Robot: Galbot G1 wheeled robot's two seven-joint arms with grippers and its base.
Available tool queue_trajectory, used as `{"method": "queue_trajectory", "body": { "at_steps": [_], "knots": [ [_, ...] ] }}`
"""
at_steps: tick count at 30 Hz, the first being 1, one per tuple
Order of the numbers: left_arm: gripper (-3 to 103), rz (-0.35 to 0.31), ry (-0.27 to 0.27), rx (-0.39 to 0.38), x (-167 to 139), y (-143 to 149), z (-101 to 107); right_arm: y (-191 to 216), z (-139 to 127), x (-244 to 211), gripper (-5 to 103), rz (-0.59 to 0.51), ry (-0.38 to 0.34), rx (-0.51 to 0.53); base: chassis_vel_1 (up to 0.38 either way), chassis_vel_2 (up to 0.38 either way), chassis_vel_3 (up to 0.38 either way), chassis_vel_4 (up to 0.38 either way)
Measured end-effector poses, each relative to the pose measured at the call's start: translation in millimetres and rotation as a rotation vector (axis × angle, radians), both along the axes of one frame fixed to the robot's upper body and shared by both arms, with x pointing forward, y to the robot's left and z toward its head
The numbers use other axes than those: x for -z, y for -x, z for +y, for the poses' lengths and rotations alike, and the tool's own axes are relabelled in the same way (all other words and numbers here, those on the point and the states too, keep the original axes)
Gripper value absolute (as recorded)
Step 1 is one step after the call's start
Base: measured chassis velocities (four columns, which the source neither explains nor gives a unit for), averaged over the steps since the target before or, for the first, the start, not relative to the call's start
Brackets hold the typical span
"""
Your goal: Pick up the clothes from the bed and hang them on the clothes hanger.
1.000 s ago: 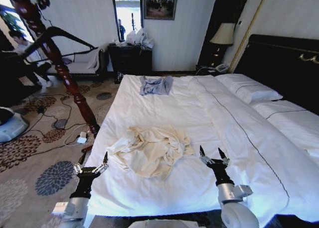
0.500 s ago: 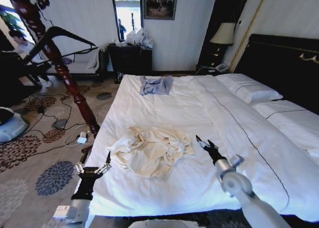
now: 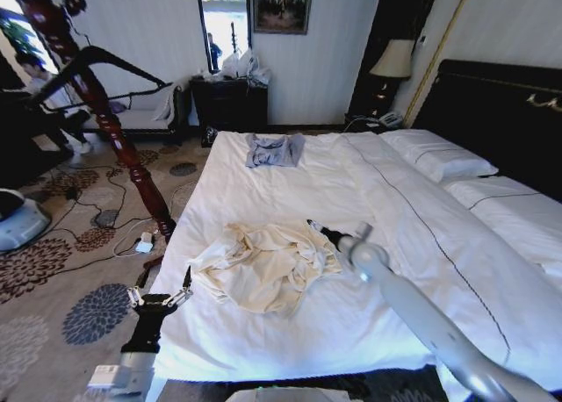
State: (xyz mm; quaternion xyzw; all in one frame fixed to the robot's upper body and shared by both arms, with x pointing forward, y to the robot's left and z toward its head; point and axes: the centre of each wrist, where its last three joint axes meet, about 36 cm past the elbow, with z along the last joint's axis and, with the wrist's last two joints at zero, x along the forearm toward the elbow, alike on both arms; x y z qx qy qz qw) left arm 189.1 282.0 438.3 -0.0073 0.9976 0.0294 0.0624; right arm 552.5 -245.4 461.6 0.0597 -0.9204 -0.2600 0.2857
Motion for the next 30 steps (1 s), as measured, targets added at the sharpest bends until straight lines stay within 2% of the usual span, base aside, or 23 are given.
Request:
{"method": "queue_trajectory", "body": {
  "at_steps": [5,8,11,15,17,19,22,23,25,29,30],
  "knots": [
    [100,0.004,0.001,-0.004,3,-1,4,-27,28,13,100,0.079,0.053,0.003,0.000,0.000,0.000,0.000],
    [100,0.005,0.001,-0.005,4,-1,6,-29,33,15,100,0.106,0.072,0.000,0.000,0.000,0.000,0.000],
    [100,0.006,0.002,-0.007,5,-2,7,-28,33,16,100,0.122,0.097,-0.006,0.000,0.000,0.000,0.000],
    [100,0.008,0.005,-0.009,8,-3,8,-25,31,21,100,0.126,0.172,-0.005,0.000,0.000,0.000,0.000],
    [100,0.008,0.007,-0.009,8,-4,8,-24,30,21,100,0.128,0.179,-0.003,0.000,0.000,0.000,0.000],
    [100,0.008,0.008,-0.009,9,-4,7,-22,29,20,90,0.127,0.185,-0.005,0.000,0.000,0.000,0.000],
    [100,0.008,0.009,-0.011,9,-4,7,-20,27,19,90,0.125,0.192,-0.009,0.000,0.000,0.000,0.000],
    [100,0.008,0.009,-0.012,9,-4,7,-19,25,18,80,0.125,0.197,-0.009,0.000,0.000,0.000,0.000],
    [100,0.008,0.010,-0.015,10,-4,7,-18,22,18,68,0.124,0.206,-0.009,0.000,0.000,0.000,0.000],
    [100,0.009,0.010,-0.019,11,-3,8,-15,18,17,68,0.121,0.216,-0.018,0.000,0.000,0.000,0.000],
    [100,0.010,0.010,-0.022,12,-3,8,-14,17,17,51,0.119,0.221,-0.024,0.000,0.000,0.000,0.000]
  ]
}}
